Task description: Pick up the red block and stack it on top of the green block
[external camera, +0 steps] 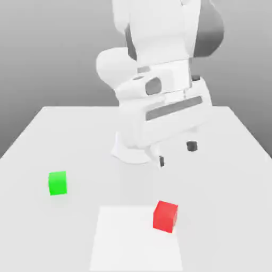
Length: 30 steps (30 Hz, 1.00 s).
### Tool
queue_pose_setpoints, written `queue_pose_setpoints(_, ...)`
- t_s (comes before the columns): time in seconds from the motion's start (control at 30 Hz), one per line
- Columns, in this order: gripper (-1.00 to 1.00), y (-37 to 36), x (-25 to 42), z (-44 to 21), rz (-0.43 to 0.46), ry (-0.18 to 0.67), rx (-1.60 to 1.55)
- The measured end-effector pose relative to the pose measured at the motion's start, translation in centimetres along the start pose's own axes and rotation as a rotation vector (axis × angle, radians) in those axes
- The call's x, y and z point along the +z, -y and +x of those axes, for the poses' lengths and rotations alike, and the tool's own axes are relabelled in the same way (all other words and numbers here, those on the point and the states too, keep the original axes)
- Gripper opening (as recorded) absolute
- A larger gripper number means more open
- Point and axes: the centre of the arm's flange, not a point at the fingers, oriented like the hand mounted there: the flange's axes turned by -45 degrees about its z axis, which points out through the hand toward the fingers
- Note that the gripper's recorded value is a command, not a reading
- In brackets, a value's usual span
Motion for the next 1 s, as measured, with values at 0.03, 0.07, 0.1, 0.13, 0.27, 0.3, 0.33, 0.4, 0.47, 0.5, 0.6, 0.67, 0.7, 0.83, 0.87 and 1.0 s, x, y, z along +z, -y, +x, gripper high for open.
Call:
queue_pose_setpoints(0.03,0.0,0.7,1.5,-0.5,0.011,0.026,-0.041)
queue_pose_setpoints(0.07,0.0,1.3,3.0,-1.1,0.02,0.053,-0.082)
queue_pose_setpoints(0.1,0.0,2.0,4.4,-1.7,0.03,0.079,-0.123)
queue_pose_setpoints(0.13,0.0,2.6,5.7,-2.4,0.038,0.106,-0.164)
queue_pose_setpoints(0.27,0.0,4.9,9.8,-5.1,0.062,0.201,-0.32)
queue_pose_setpoints(0.3,0.0,5.0,10.3,-5.3,0.063,0.208,-0.334)
queue_pose_setpoints(0.33,0.0,5.0,10.7,-5.4,0.062,0.21,-0.342)
queue_pose_setpoints(0.4,0.0,4.9,11.4,-5.5,0.06,0.211,-0.349)
queue_pose_setpoints(0.47,0.0,4.9,12.2,-5.6,0.058,0.21,-0.352)
queue_pose_setpoints(0.5,0.0,4.8,12.7,-5.7,0.057,0.21,-0.352)
queue_pose_setpoints(0.6,0.0,4.9,14.1,-6.0,0.058,0.211,-0.352)
queue_pose_setpoints(0.67,0.0,5.0,15.1,-6.4,0.06,0.213,-0.351)
queue_pose_setpoints(0.7,0.0,5.1,15.7,-6.6,0.062,0.214,-0.349)
queue_pose_setpoints(0.83,-1.0,5.3,16.7,-7.1,0.066,0.217,-0.346)
queue_pose_setpoints(0.87,-1.0,5.3,16.7,-7.1,0.066,0.217,-0.346)
queue_pose_setpoints(1.0,-1.0,5.4,16.7,-7.1,0.067,0.218,-0.347)
